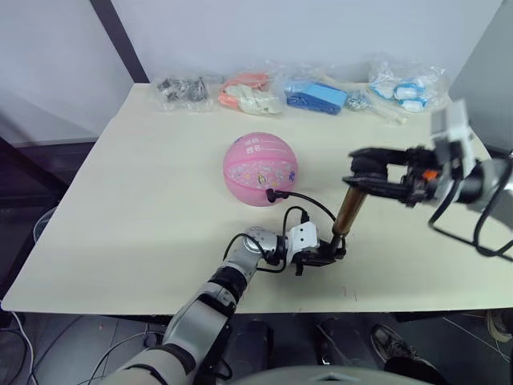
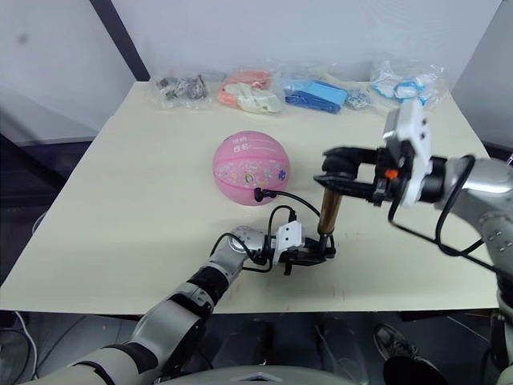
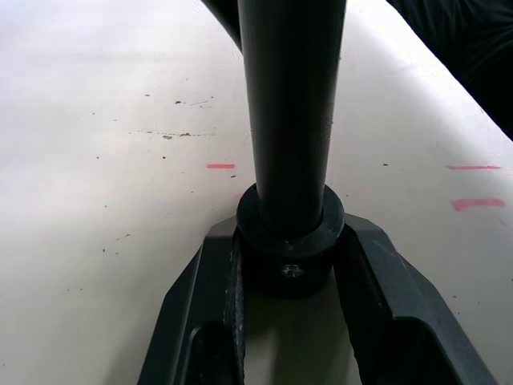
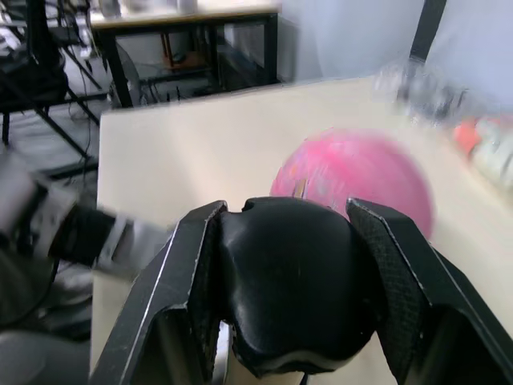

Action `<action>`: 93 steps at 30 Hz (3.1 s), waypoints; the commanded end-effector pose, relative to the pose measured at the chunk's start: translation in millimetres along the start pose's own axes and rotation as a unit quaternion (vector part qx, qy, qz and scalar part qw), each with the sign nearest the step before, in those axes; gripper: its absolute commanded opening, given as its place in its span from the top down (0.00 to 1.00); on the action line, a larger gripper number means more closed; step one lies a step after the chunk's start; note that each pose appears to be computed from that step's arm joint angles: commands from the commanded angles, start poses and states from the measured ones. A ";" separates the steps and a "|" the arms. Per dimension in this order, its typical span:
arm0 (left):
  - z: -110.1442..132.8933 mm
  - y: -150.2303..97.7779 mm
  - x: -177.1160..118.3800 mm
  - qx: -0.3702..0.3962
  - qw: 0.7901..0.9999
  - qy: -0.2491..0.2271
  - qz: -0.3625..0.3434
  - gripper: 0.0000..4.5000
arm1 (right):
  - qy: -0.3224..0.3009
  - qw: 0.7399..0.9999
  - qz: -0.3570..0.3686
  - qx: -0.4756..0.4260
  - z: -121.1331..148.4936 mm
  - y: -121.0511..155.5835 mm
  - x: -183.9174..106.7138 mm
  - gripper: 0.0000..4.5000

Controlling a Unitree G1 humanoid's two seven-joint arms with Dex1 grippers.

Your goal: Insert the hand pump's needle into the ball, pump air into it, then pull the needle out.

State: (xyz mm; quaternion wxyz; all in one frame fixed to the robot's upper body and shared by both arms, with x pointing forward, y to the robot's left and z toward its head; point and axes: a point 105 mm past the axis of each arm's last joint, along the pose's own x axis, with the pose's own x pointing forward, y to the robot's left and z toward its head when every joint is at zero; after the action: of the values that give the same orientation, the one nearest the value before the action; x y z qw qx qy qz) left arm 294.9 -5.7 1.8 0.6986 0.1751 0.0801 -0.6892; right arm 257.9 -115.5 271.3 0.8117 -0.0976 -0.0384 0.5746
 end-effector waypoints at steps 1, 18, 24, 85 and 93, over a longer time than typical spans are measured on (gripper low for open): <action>-39.4 -18.8 -5.7 -0.048 0.996 0.067 -0.019 0.75 | -0.049 0.998 -0.011 -0.028 38.7 -1.7 -11.0 0.57; -39.8 -18.7 -5.6 -0.048 0.996 0.068 -0.017 0.75 | 0.017 1.000 -0.001 0.008 -31.8 12.0 4.1 0.57; -39.8 -18.3 -5.6 -0.048 0.996 0.069 -0.017 0.75 | 0.033 0.999 -0.004 0.026 -71.2 19.9 9.1 0.57; -37.2 -16.3 -5.0 -0.039 0.997 0.070 -0.020 0.75 | 0.016 0.999 -0.031 0.011 -60.0 14.0 12.6 0.57; -36.8 -15.2 -5.3 -0.039 0.997 0.070 -0.018 0.75 | 0.047 0.997 -0.040 0.053 -122.0 25.7 22.5 0.57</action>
State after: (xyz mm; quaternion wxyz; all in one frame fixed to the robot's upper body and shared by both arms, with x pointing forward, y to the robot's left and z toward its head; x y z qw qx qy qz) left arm 295.7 -4.1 -0.7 0.6959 0.1827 0.0857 -0.6892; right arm 261.7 -100.4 182.1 0.8369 -0.0868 -0.0390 0.5390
